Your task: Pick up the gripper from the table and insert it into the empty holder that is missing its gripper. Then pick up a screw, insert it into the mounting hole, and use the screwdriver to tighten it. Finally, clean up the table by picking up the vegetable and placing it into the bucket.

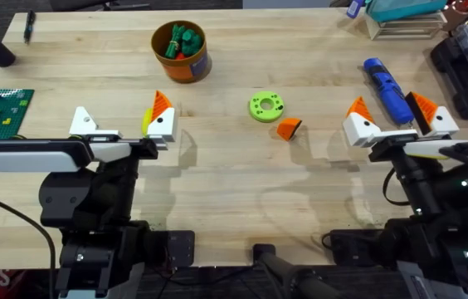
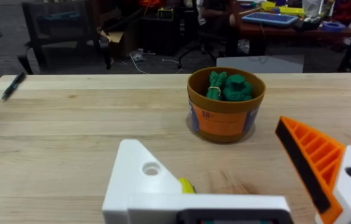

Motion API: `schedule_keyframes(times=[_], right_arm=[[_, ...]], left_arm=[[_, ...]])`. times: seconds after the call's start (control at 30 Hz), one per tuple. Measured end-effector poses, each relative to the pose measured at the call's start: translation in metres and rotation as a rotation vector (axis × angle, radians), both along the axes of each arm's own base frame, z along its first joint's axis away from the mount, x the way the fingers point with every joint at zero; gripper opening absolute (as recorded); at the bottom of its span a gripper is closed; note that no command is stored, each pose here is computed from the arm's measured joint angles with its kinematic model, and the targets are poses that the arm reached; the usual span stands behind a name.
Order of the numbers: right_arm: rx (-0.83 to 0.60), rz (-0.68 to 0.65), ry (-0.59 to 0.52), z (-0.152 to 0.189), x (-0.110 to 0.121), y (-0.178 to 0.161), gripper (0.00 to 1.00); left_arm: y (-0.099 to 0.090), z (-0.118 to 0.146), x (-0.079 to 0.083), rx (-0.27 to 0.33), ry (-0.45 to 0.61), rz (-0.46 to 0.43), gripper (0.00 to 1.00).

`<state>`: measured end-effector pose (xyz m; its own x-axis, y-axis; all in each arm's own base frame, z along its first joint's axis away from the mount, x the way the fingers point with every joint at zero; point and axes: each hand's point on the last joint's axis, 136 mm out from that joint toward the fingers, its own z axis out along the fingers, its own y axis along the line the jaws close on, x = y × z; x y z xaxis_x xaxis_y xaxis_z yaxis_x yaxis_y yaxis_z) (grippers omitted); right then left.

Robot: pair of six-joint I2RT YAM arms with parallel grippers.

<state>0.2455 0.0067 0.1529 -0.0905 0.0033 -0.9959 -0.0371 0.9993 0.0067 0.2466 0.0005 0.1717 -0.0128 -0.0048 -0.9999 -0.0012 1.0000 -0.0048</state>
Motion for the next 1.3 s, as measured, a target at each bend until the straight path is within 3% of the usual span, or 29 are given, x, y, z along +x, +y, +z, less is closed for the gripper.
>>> schedule_keyframes(times=[0.47, 0.67, 0.9, 0.93, 0.97, 1.1, 1.13, 1.3], right_arm=[[0.001, 0.000, -0.005, 0.001, 0.000, 0.000, 0.994], [0.012, 0.002, 0.027, -0.001, -0.002, 0.001, 0.994], [0.028, 0.012, 0.097, 0.022, -0.014, 0.003, 0.993], [0.029, 0.011, 0.188, 0.038, -0.020, 0.003, 0.994], [0.030, 0.012, 0.288, 0.045, -0.024, 0.003, 0.994], [0.031, 0.012, 0.416, 0.062, -0.023, 0.003, 0.994], [0.031, 0.012, 0.503, 0.075, -0.017, 0.004, 0.994], [0.032, 0.010, 0.663, 0.081, -0.006, 0.004, 0.994]], left_arm=[[0.000, -0.001, 0.000, 0.007, 0.003, 0.000, 0.922], [0.000, -0.013, -0.003, 0.011, 0.087, -0.001, 0.925], [0.000, 0.029, -0.029, 0.011, 0.186, -0.002, 0.926], [0.000, 0.056, -0.036, 0.011, 0.269, -0.002, 0.925], [0.000, 0.071, -0.032, 0.011, 0.366, -0.003, 0.925], [0.000, 0.084, -0.017, 0.010, 0.510, -0.004, 0.925], [0.000, 0.088, -0.002, 0.009, 0.632, -0.004, 0.925], [0.000, 0.084, 0.016, 0.008, 0.832, -0.006, 0.925]])
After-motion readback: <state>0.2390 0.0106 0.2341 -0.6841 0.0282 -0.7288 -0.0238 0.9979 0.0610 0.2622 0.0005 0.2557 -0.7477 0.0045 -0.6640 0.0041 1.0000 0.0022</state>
